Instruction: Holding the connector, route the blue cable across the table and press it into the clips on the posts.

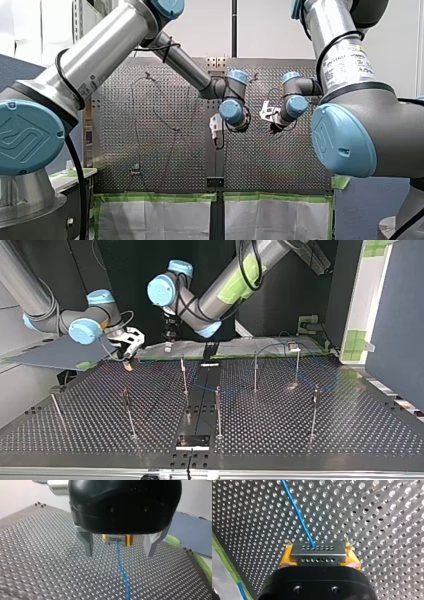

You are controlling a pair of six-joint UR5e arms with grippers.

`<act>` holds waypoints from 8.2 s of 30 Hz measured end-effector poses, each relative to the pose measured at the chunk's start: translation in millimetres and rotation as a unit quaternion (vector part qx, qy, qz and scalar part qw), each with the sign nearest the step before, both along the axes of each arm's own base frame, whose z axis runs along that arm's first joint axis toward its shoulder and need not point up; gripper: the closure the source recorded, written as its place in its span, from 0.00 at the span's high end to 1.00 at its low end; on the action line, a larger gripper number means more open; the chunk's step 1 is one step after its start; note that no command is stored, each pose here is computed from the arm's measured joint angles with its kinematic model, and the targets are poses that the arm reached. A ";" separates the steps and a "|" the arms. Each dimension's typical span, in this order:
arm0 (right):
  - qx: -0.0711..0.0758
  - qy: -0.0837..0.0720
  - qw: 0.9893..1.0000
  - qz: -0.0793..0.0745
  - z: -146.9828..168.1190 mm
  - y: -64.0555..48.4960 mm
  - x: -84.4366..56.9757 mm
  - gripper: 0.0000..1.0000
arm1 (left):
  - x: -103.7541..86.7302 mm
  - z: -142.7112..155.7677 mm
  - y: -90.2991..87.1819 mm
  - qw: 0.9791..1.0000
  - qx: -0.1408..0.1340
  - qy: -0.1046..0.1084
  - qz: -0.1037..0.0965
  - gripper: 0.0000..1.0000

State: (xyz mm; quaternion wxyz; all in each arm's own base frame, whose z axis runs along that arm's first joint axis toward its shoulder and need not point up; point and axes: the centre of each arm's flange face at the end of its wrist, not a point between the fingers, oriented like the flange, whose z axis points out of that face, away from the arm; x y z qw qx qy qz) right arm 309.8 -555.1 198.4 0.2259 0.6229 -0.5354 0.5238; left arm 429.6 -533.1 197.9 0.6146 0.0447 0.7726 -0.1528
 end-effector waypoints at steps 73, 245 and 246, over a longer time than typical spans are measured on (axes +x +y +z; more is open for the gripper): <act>-0.023 -0.007 1.000 0.002 26.4 -3.4 0.4 0.00 | 75.6 -41.2 -58.5 0.997 -0.022 0.001 0.076 0.00; -0.114 -0.061 0.991 0.046 225.7 -14.8 -42.6 0.00 | 59.7 203.3 -14.7 0.986 -0.135 -0.083 -0.048 1.00; -0.114 -0.061 0.991 0.046 225.7 -14.7 -42.6 0.00 | 57.0 205.8 -14.5 0.986 -0.136 -0.086 -0.052 1.00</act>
